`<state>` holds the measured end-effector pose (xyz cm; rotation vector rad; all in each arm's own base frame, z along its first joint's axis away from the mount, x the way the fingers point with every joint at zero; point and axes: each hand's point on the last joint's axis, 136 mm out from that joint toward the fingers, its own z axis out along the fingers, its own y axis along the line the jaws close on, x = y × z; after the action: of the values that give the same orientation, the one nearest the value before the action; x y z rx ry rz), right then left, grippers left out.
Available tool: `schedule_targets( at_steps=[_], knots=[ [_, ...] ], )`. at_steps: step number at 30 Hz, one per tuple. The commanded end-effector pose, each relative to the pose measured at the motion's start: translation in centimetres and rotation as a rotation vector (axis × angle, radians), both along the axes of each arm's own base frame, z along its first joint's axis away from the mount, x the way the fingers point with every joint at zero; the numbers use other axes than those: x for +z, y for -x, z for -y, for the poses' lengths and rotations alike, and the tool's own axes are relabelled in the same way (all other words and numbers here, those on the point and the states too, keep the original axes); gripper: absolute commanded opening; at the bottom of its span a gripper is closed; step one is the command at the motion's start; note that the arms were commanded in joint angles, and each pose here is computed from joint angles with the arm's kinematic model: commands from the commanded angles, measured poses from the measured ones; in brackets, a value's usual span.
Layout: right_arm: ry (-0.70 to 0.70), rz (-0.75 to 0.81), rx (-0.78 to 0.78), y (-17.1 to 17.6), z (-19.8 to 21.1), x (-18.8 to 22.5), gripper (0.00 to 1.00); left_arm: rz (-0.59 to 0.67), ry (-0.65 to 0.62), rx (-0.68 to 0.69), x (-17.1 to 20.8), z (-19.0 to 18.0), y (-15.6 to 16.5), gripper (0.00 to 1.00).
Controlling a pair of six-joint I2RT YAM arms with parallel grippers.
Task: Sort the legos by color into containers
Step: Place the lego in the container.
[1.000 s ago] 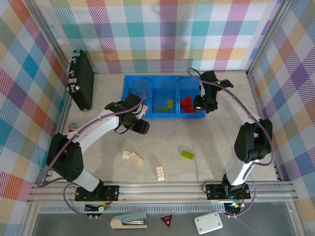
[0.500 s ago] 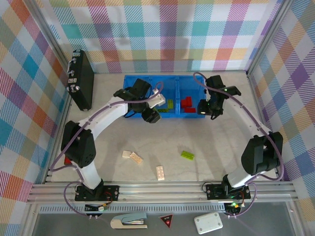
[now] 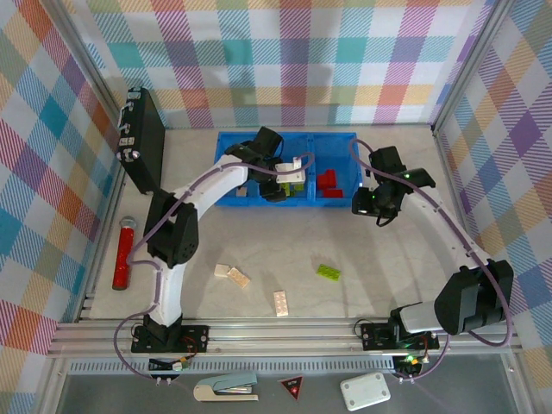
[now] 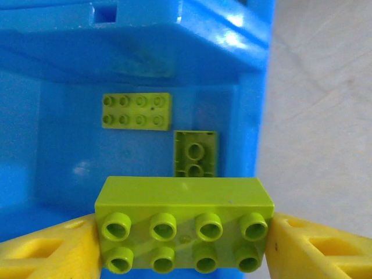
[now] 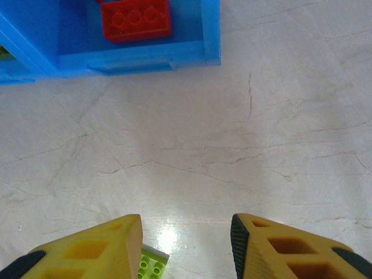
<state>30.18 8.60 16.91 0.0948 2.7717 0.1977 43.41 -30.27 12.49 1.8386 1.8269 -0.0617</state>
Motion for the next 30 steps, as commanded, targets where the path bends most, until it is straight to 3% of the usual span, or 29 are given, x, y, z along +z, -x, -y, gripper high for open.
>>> schedule_targets(
  at_steps=[1,15,24,30],
  knots=[
    [0.008,-0.018,-0.029,0.8,0.6,0.0,0.46,0.076,-0.041,-0.071,-0.5,0.8,-2.0,0.69],
    [0.000,-0.042,-0.034,0.6,0.3,-0.3,0.46,0.139,-0.049,-0.024,-3.9,0.9,-8.1,0.70],
    [-0.011,-0.054,-0.031,0.4,0.0,-0.8,0.46,0.092,-0.054,-0.018,-5.4,0.5,-7.9,0.75],
    [-0.017,-0.041,-0.031,0.3,-0.1,-0.4,0.46,0.092,-0.001,-0.014,-3.3,1.0,-7.4,0.78]
  ],
)
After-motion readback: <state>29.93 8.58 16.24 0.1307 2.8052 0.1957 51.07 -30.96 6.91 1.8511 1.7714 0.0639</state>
